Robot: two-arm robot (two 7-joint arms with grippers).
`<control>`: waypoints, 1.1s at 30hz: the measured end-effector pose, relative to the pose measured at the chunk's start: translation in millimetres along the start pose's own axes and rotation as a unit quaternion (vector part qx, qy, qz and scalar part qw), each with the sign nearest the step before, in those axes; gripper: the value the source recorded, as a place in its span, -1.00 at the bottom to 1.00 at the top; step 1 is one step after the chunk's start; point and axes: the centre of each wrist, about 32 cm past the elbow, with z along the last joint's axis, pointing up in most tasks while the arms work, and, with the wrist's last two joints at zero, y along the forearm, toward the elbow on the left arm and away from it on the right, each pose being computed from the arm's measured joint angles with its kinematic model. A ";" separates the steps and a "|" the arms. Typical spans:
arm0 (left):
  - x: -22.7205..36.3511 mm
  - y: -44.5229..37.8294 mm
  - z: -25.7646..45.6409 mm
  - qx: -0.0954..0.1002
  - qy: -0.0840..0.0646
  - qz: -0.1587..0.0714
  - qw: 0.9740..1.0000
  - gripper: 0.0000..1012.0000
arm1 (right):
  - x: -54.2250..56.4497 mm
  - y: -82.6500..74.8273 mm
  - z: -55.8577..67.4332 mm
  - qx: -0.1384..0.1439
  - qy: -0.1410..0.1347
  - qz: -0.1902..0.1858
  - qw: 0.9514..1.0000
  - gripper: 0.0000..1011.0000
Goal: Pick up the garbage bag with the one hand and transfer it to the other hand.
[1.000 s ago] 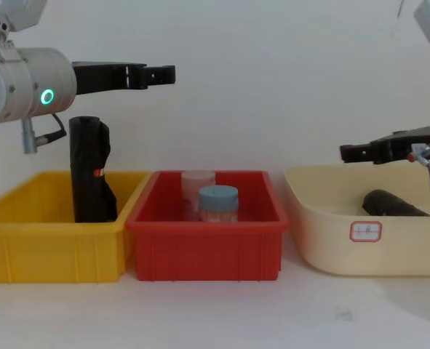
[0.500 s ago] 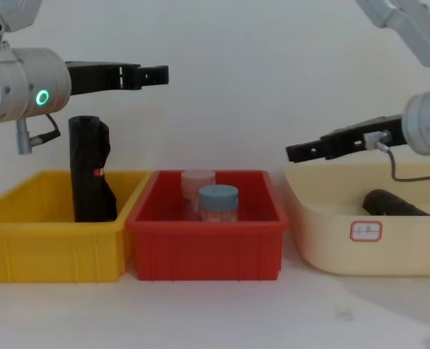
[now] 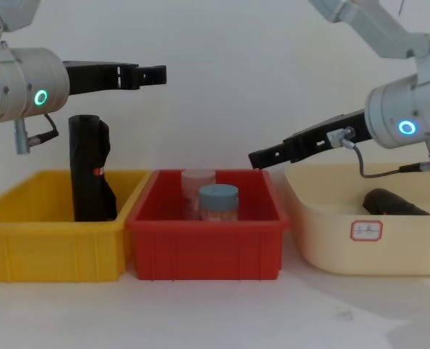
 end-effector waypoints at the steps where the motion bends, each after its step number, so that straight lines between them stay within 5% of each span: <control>1: 0.0 0.0 0.0 0.000 0.000 0.000 1.000 0.98 | -1.8 1.4 0.9 -0.003 -0.003 0.003 1.000 0.98; 33: -0.1 0.3 -0.1 0.000 -0.001 0.001 1.000 0.98 | -33.9 34.3 16.9 -0.050 -0.016 0.060 0.997 0.98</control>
